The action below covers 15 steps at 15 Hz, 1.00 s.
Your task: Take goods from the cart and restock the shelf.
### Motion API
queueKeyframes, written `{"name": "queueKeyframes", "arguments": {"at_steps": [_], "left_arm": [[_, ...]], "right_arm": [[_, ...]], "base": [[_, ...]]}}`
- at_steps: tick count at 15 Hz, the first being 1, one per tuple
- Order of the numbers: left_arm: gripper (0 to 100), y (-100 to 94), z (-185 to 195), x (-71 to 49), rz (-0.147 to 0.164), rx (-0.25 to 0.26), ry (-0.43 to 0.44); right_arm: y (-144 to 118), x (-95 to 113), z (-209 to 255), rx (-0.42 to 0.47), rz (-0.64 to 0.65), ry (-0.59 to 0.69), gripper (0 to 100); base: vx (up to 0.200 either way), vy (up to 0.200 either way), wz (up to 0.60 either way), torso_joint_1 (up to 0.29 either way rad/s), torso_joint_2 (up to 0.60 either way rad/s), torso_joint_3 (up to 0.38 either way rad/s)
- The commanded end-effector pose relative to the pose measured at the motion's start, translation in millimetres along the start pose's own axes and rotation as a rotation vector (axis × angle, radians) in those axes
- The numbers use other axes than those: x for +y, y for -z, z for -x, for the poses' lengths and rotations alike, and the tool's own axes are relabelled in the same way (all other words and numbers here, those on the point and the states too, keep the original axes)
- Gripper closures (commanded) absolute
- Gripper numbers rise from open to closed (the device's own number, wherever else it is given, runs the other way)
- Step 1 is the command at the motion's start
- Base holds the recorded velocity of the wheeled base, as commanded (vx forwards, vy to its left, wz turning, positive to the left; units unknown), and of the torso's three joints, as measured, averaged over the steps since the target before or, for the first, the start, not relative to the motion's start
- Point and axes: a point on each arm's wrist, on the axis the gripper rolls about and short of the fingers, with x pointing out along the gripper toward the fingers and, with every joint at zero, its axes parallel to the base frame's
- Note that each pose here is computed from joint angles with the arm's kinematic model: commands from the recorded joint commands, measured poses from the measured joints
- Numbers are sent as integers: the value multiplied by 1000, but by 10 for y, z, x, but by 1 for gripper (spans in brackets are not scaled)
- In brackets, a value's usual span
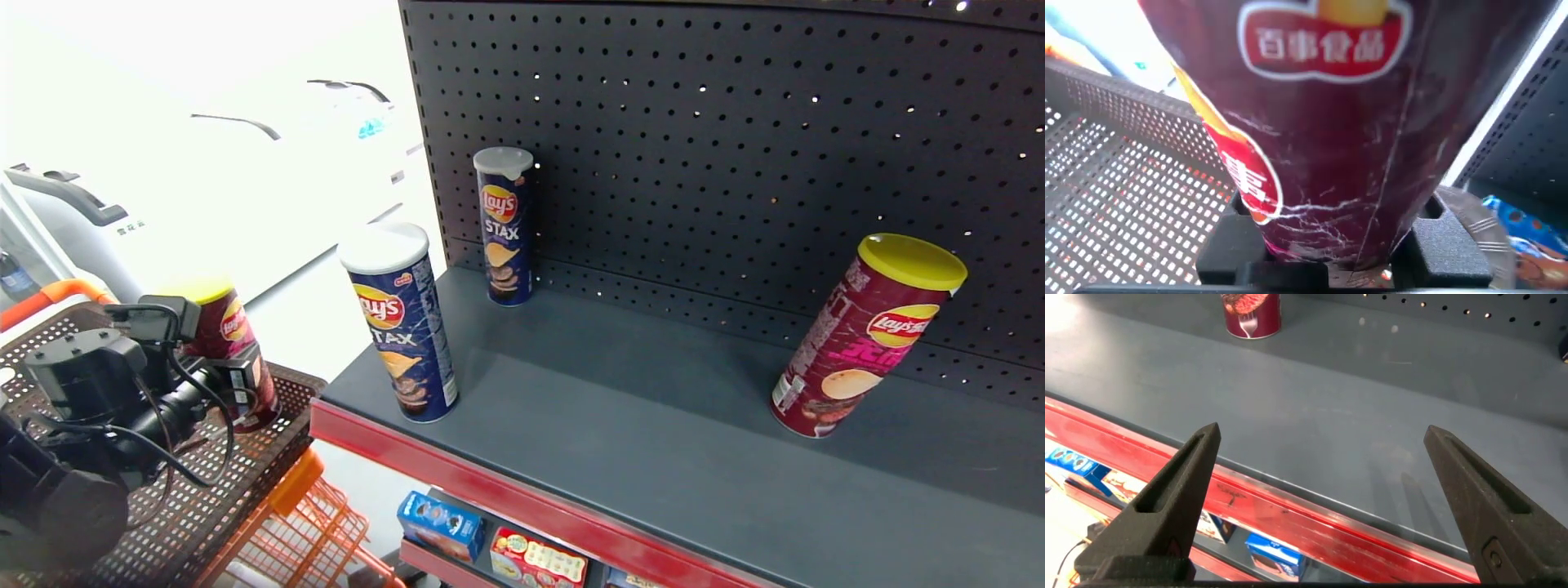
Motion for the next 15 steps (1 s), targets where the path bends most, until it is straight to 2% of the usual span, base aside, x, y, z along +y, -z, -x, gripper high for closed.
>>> {"name": "queueKeyframes", "arguments": {"at_steps": [1,5,9,13,15], "left_arm": [[100,-328,156,19,-2,-80,29],[100,-583,390,42,2,-100,42],[100,-725,606,47,1,-92,77],[100,-844,734,55,-3,-139,76],[100,-882,829,-14,-4,-155,103]], "right_arm": [[0,0,-1,1,0,0,0],[0,0,-1,1,0,0,0],[0,0,-1,1,0,0,0],[0,0,-1,1,0,0,0],[0,0,-1,1,0,0,0]], "base": [[0,0,0,0,0,0],[0,0,0,0,0,0],[0,0,0,0,0,0],[0,0,0,0,0,0],[0,0,0,0,0,0]]}}
